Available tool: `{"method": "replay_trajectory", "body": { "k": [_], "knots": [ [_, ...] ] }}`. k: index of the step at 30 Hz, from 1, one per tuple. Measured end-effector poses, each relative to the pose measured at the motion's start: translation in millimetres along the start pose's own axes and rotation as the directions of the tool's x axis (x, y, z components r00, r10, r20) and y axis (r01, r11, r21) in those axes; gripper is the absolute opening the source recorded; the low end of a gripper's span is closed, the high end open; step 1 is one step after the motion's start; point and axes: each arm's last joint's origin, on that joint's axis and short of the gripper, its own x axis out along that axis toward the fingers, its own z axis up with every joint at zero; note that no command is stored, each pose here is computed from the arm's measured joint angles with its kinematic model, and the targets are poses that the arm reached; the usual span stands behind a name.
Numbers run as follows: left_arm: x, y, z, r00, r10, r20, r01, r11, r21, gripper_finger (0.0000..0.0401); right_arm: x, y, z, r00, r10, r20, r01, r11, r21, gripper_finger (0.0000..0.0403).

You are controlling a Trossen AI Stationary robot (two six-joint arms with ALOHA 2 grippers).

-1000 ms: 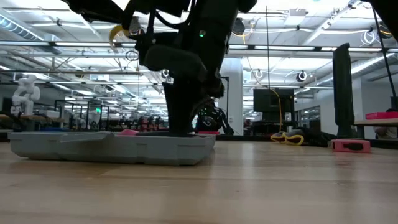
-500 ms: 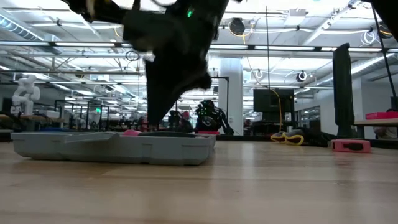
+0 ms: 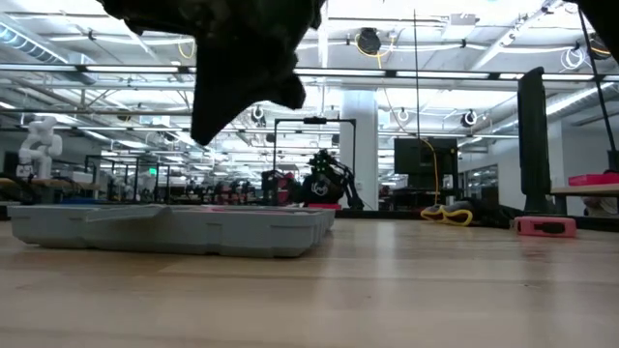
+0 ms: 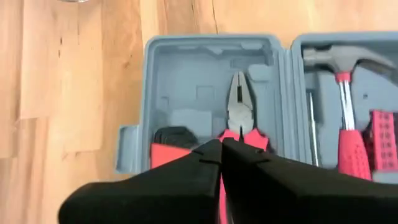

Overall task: Prefit tool cases
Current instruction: Put the pink plier into the gray prefit tool case, then put the pink tape measure into the gray prefit tool case

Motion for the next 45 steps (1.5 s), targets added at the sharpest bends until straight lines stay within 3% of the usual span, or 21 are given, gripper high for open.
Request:
{"method": "replay_trajectory", "body": {
  "k": [8,11,15,18,21,25,28,30,32,35,39,42,45],
  "knots": [
    [0.0,0.0,0.0,1.000,0.000,0.000,0.000,1.000,0.000,0.0111,51.1,-11.9,-12.0,0.998,-0.041,-0.058,0.041,0.999,0.007,0.0000],
    [0.0,0.0,0.0,1.000,-0.001,0.000,0.001,1.000,0.000,0.0111,53.2,-11.7,-12.3,0.998,-0.045,-0.055,0.044,0.999,-0.007,0.0000],
    [0.1,-0.1,0.0,1.000,-0.001,0.000,0.001,1.000,0.001,0.0111,31.8,-9.7,-8.7,0.989,-0.150,-0.009,0.149,0.985,-0.091,0.0000],
    [0.1,0.1,0.1,1.000,0.006,0.001,-0.006,1.000,0.000,0.0111,-9.0,-13.5,-0.6,0.966,-0.257,0.034,0.260,0.958,-0.122,0.0000],
    [0.1,0.6,1.2,1.000,0.024,0.012,-0.024,1.000,-0.008,0.0111,-41.0,-27.4,-10.0,0.907,-0.420,-0.041,0.413,0.902,-0.125,0.0000],
    [2.4,-1.2,0.6,1.000,0.028,0.005,-0.028,1.000,-0.004,0.0111,-73.5,-48.5,-50.5,0.752,-0.616,-0.233,0.609,0.785,-0.111,0.0000],
    [7.1,-4.8,-1.5,0.999,0.030,-0.015,-0.030,1.000,0.006,0.0111,-115.9,-63.9,-89.0,0.648,-0.686,-0.330,0.721,0.693,-0.025,0.0000],
    [11.3,-8.1,-3.4,0.999,0.032,-0.033,-0.031,0.999,0.021,0.0111,-135.2,-71.4,-119.0,0.622,-0.686,-0.377,0.761,0.644,0.084,0.0000],
    [15.6,-10.8,-4.9,0.998,0.036,-0.046,-0.034,0.999,0.040,0.0111,-152.3,-78.5,-145.5,0.664,-0.622,-0.415,0.739,0.629,0.241,0.0000],
    [21.7,-14.4,-4.2,0.998,0.044,-0.039,-0.042,0.997,0.062,0.0111,-165.5,-87.5,-173.8,0.795,-0.447,-0.411,0.603,0.659,0.450,0.0005],
    [28.9,-16.0,-1.7,0.998,0.058,-0.019,-0.056,0.995,0.088,0.0111,-154.0,-93.3,-198.1,0.907,-0.288,-0.308,0.417,0.718,0.558,0.0030],
    [33.4,-14.2,0.1,0.997,0.075,-0.006,-0.075,0.995,0.072,0.0111,-144.2,-99.2,-211.3,0.919,-0.271,-0.287,0.391,0.727,0.564,0.0055],
    [42.9,-13.1,3.5,0.997,0.078,0.021,-0.079,0.996,0.037,0.0111,-138.2,-106.5,-225.8,0.881,-0.268,-0.391,0.455,0.707,0.541,0.0077]
  ]
}}
